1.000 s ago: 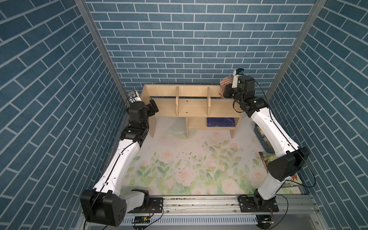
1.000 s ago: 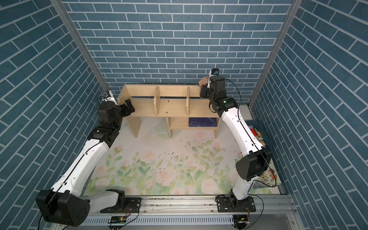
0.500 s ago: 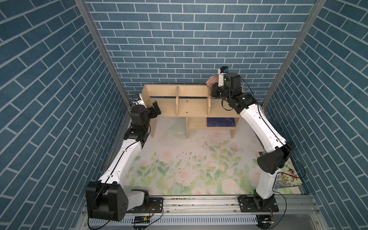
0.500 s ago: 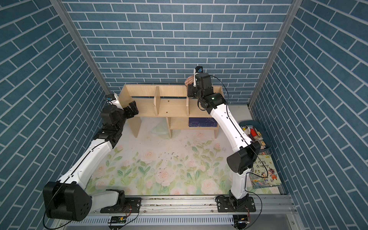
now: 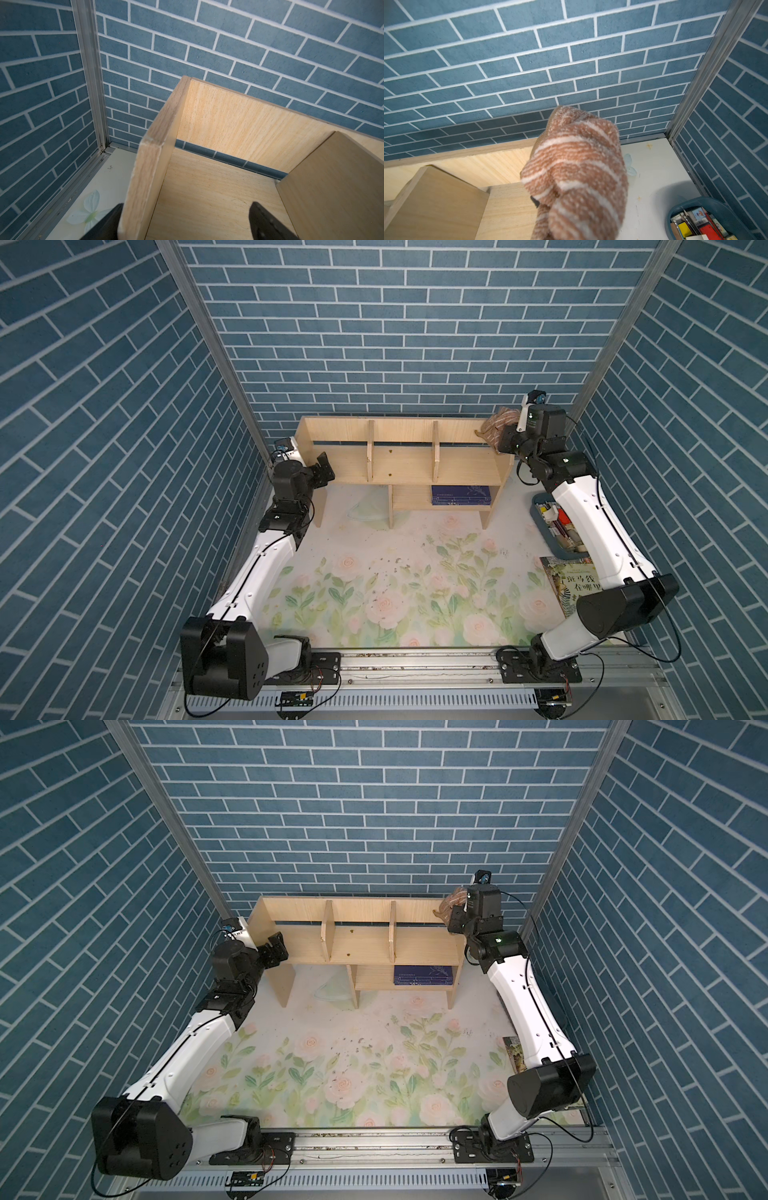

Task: Wipe the bookshelf clean with a cloth
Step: Wipe the dust from the shelf.

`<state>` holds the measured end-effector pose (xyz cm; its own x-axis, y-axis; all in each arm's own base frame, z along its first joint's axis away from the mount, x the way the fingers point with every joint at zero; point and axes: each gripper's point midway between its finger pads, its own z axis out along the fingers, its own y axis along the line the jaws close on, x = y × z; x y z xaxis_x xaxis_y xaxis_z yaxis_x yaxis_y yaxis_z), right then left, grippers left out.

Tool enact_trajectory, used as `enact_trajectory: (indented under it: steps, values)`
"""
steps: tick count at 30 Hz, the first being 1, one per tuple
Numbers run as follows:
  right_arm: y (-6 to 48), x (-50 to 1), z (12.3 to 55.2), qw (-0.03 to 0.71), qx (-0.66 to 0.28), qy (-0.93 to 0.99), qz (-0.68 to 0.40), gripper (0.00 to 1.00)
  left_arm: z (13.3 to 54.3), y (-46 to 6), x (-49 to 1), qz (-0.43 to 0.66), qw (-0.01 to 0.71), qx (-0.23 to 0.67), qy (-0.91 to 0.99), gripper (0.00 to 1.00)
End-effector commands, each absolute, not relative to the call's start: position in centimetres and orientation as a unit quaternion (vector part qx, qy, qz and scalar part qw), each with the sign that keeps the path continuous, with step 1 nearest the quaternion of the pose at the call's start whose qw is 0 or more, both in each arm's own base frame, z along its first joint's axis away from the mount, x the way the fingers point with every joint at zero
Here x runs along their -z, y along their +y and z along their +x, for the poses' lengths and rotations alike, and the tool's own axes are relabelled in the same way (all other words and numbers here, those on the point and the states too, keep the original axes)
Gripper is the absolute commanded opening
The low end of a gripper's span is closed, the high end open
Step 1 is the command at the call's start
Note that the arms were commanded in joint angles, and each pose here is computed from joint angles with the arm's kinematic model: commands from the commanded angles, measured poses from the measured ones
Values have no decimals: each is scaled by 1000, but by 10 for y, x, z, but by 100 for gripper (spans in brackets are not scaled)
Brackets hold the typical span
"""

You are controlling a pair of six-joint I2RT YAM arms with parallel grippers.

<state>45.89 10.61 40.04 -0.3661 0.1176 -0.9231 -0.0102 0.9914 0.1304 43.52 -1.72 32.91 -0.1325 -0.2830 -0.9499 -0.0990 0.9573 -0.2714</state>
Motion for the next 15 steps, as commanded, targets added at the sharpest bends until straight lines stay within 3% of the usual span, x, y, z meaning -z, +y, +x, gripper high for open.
enact_trajectory:
  steps: [1,15]
  values:
    - [105,-397,461,564,-61,823,36,0,435,-20,-331,-120,652,84,744,93]
    - [236,-399,456,554,-121,821,-74,0,433,-23,-331,-113,654,88,743,92]
